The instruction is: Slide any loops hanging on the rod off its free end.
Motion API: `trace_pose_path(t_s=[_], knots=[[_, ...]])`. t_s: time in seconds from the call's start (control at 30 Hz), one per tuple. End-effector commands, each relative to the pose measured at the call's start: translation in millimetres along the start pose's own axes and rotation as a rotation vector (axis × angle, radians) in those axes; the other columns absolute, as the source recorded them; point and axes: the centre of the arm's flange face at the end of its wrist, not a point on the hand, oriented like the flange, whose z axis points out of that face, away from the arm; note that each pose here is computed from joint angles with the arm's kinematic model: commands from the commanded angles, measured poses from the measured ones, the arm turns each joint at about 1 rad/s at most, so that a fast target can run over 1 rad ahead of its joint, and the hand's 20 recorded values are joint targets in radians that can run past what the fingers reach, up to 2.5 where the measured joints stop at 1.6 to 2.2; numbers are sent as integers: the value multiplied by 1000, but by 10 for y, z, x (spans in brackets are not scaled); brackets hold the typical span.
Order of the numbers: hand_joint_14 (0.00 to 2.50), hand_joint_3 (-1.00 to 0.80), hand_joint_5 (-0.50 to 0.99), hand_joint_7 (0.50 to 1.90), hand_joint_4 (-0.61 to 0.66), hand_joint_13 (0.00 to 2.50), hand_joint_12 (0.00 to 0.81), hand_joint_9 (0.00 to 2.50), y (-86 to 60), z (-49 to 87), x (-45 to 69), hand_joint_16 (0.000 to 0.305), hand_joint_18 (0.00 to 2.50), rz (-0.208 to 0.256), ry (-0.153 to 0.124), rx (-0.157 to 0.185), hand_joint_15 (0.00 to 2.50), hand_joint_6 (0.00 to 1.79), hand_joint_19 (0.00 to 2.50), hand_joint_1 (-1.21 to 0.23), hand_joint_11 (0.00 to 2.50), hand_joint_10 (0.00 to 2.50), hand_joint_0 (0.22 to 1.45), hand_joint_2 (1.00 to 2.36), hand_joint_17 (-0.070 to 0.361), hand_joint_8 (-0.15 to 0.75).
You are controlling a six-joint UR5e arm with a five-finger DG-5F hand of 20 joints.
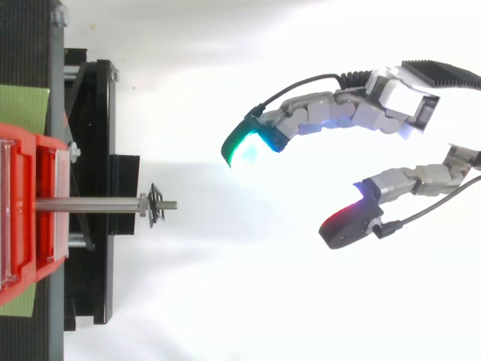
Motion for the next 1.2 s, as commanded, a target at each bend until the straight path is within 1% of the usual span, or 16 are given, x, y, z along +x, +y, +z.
trace_pose_path(t_s=[0.0, 0.13, 0.17, 0.3, 0.4, 0.47, 0.5, 0.53, 0.6, 0.63, 0.7, 0.73, 0.8, 0.83, 0.97, 1.17], knots=[[0, -417, -202, 751, 245, 572, 335, 541, 16, 1, 28, 40, 478, -1, -2, 2, 46, 502, 133, -524, 0, 0, 543, 1007, 91, 294], [0, -418, -201, 753, 247, 575, 337, 546, 10, -13, 66, 40, 481, -5, 5, 14, 48, 502, 137, -524, 0, 0, 544, 1007, 91, 295], [1, -417, -201, 754, 248, 576, 336, 546, 26, -11, 70, 41, 485, -3, -2, 17, 48, 502, 137, -524, 0, 0, 543, 1007, 92, 296], [1, -417, -200, 758, 247, 577, 337, 548, -31, 5, 100, 41, 488, -4, -4, 26, 51, 502, 150, -523, 0, 0, 543, 1007, 92, 297], [3, -416, -198, 759, 251, 579, 337, 550, -163, 45, 198, 41, 490, -5, 6, 42, 47, 502, 153, -523, 0, 0, 544, 1007, 92, 296], [0, -416, -198, 761, 250, 582, 338, 552, -312, 78, 294, 41, 490, 1, 20, 64, 58, 502, 154, -523, 0, 0, 543, 1008, 92, 296], [3, -416, -198, 763, 249, 583, 337, 551, -330, 98, 311, 41, 490, 8, 20, 65, 58, 502, 159, -523, 0, 0, 544, 1007, 92, 296], [0, -416, -198, 761, 249, 585, 338, 556, -401, 156, 360, 41, 490, 28, 23, 72, 53, 502, 159, -524, 0, 0, 544, 1006, 92, 297], [2, -417, -198, 767, 250, 586, 337, 556, -445, 253, 419, 41, 491, 54, 27, 80, 58, 502, 163, -523, 0, 0, 543, 1008, 92, 297], [2, -417, -197, 768, 253, 586, 338, 557, -491, 243, 441, 41, 493, 52, 31, 86, 61, 502, 158, -523, 0, 1, 544, 1007, 92, 297], [0, -415, -197, 769, 252, 590, 338, 558, -444, 322, 432, 41, 495, 56, 30, 82, 60, 502, 167, -523, 0, 1, 543, 1008, 92, 296], [3, -416, -196, 768, 255, 590, 339, 563, -456, 347, 453, 41, 499, 53, 34, 80, 61, 502, 167, -523, 0, 1, 544, 1007, 92, 297], [2, -415, -195, 769, 254, 593, 339, 564, -425, 401, 444, 41, 504, 50, 29, 66, 63, 502, 174, -523, 0, 0, 544, 1006, 93, 299], [2, -417, -195, 767, 253, 593, 338, 565, -400, 413, 448, 41, 507, 38, 26, 54, 67, 502, 173, -523, 4, 0, 544, 1008, 93, 298], [4, -415, -192, 771, 258, 597, 338, 571, -375, 443, 456, 41, 510, 29, 14, 27, 66, 502, 179, -523, 0, 0, 544, 1007, 93, 301], [1, -414, -188, 776, 267, 607, 339, 586, -361, 470, 445, 41, 515, 32, 2, 9, 73, 502, 195, -523, 10, 0, 544, 1007, 93, 301]])
